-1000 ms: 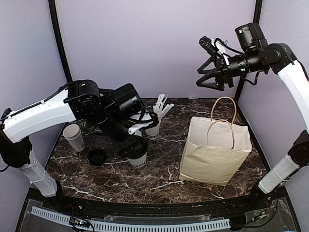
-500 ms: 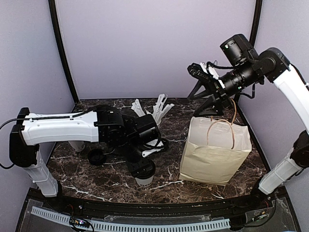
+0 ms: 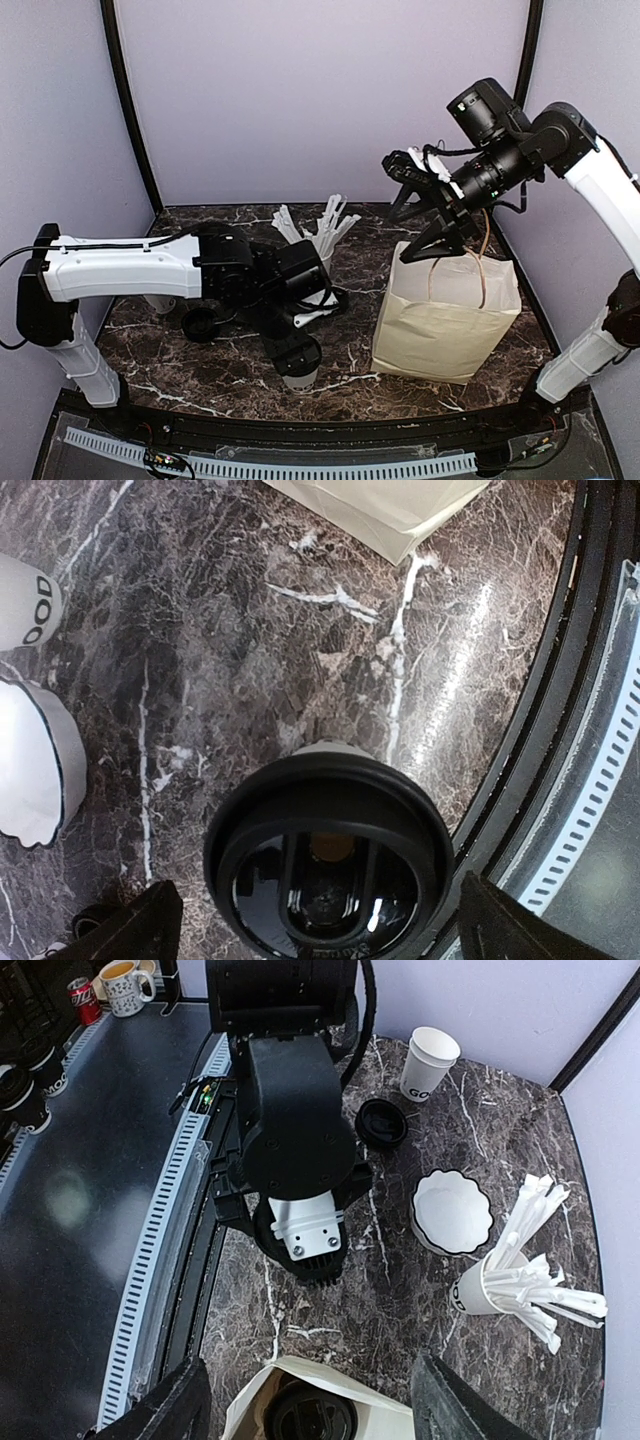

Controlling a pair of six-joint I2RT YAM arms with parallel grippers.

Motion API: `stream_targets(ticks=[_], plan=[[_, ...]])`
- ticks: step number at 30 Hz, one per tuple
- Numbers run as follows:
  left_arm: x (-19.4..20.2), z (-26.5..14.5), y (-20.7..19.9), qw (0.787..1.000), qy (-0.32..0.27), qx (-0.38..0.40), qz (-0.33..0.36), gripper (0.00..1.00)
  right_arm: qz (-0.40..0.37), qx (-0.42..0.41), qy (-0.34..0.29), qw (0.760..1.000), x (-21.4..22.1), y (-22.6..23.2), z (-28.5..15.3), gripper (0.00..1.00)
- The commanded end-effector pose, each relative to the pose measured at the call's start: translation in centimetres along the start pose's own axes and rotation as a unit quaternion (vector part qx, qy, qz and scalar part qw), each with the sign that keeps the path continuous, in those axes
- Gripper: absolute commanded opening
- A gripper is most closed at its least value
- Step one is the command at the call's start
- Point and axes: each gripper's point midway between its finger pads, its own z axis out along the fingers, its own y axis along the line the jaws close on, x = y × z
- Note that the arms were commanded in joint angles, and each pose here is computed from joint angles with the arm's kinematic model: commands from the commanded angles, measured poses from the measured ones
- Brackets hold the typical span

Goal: Pack the takeout coffee

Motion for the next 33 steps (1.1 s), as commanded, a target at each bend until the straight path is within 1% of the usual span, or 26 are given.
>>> stream_targets(ticks=[1,4,6,7,8,12,14,16,18,20,23,26,30,33], plan=[[-1.3,-5.9,2.3,0.997,-0.069,-0.042,-0.015,0.99,-0.013,-0.006,0.008,1.000,0.1,0.6,0.5,0.69],[-0.4,-8.3,6.7,0.990,-0.087,-0.075,-0.086,0.99,-0.017,-0.004,0.035,0.999,0.9,0.5,2.2,0.69],[0.7,-9.4,11.2,0.976,-0.094,-0.114,-0.160,0.99,-0.025,0.010,0.071,0.997,1.8,0.2,4.0,0.69],[1.1,-9.6,12.3,0.971,-0.094,-0.129,-0.179,0.99,-0.029,0.016,0.081,0.996,1.8,0.1,4.8,0.69],[1.6,-10.0,13.9,0.962,-0.098,-0.140,-0.214,0.99,-0.035,0.015,0.086,0.996,1.5,0.2,5.6,0.69],[3.7,-11.0,17.8,0.931,-0.107,-0.185,-0.297,0.99,-0.055,0.005,0.090,0.994,-0.4,0.9,8.8,0.69],[4.6,-11.5,18.9,0.919,-0.115,-0.197,-0.322,0.99,-0.048,0.004,0.094,0.994,-1.1,0.8,11.0,0.69],[5.3,-12.1,19.7,0.909,-0.125,-0.207,-0.341,0.99,-0.027,0.001,0.109,0.994,-0.9,0.4,13.5,0.69],[5.7,-12.7,20.0,0.903,-0.135,-0.211,-0.349,0.99,-0.022,-0.010,0.140,0.990,0.3,0.5,15.8,0.70],[6.0,-13.1,20.0,0.901,-0.142,-0.212,-0.352,0.99,-0.023,-0.017,0.179,0.983,2.1,0.5,17.6,0.75],[6.6,-13.6,19.9,0.898,-0.145,-0.216,-0.355,0.99,-0.020,-0.015,0.223,0.975,4.5,0.0,19.6,0.87],[7.3,-13.3,19.8,0.898,-0.140,-0.219,-0.355,0.99,-0.010,-0.023,0.243,0.970,5.8,-0.1,21.4,0.91],[7.7,-13.0,19.6,0.898,-0.141,-0.218,-0.355,0.99,-0.004,-0.031,0.250,0.968,6.2,-0.4,22.8,0.94],[8.1,-12.5,19.5,0.900,-0.134,-0.218,-0.354,0.99,-0.001,-0.054,0.255,0.965,6.6,0.2,23.7,0.96]])
